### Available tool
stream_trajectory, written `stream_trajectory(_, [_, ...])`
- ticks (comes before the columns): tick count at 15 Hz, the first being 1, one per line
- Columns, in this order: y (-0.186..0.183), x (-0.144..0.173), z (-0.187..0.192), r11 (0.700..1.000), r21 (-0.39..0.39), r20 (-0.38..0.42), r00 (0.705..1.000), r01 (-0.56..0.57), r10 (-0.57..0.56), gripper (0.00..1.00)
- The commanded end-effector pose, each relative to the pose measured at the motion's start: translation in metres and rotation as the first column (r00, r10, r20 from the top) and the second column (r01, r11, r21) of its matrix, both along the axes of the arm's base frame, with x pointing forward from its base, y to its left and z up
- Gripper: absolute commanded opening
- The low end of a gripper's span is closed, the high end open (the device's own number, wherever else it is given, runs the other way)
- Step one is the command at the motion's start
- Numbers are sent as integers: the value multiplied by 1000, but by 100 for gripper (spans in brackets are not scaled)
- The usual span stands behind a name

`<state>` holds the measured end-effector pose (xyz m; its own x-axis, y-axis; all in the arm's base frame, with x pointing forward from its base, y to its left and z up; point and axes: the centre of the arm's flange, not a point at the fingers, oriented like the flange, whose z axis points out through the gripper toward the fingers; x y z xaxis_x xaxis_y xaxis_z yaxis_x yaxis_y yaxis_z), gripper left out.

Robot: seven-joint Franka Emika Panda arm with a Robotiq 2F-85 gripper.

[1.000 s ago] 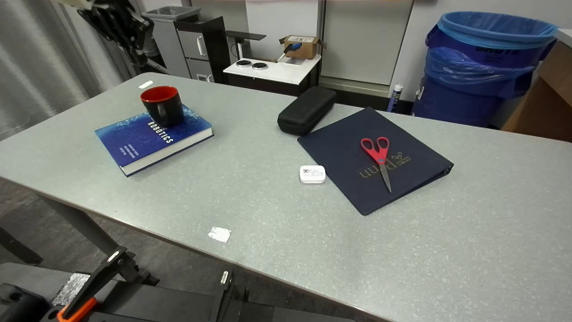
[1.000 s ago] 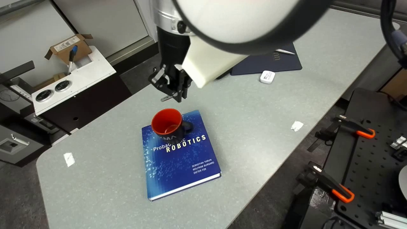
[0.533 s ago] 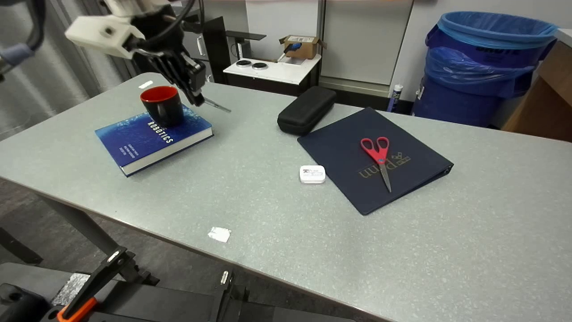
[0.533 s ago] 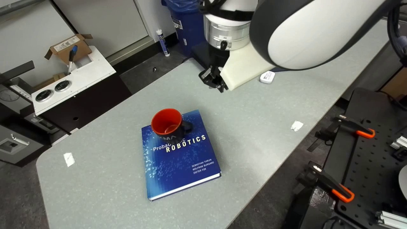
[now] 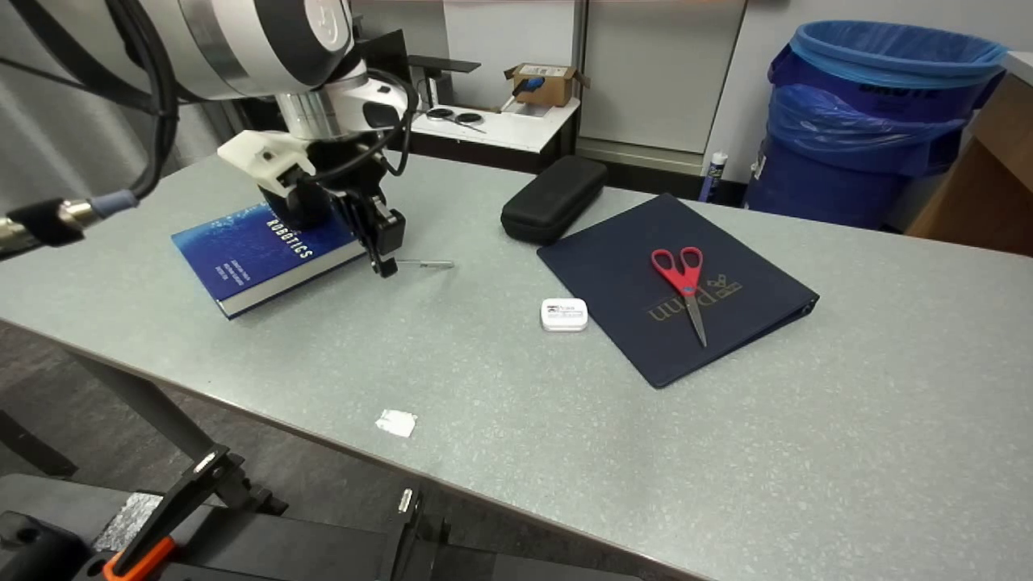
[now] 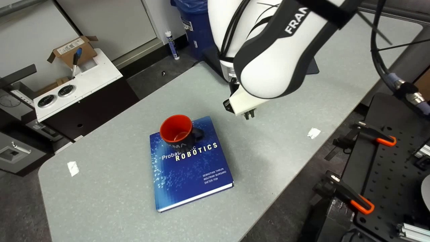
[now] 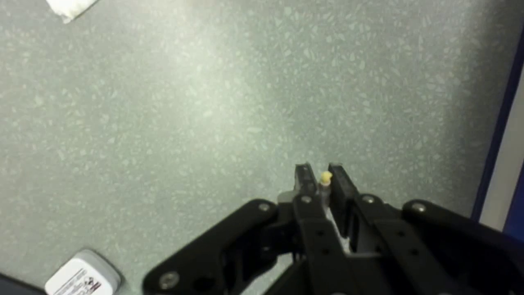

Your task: Remove the pen from the mug and put it on the table

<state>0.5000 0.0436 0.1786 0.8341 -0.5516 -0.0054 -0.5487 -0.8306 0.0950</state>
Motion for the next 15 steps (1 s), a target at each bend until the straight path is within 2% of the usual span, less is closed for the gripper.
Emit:
stream_trajectory(1, [3,13,6,998,58,-51,999,7,-4,46])
stream_trajectory(8, [0,20,31,995,93,-59,998,33,-28,99])
stream_trajectory(11, [0,23,38,994,105,-78,997,22,-14,100])
stream_trajectory(12, [2,20,25,997,76,-54,998,27,-23,100])
stream_trajectory(15, [1,20,24,997,75,-58,998,26,-22,100])
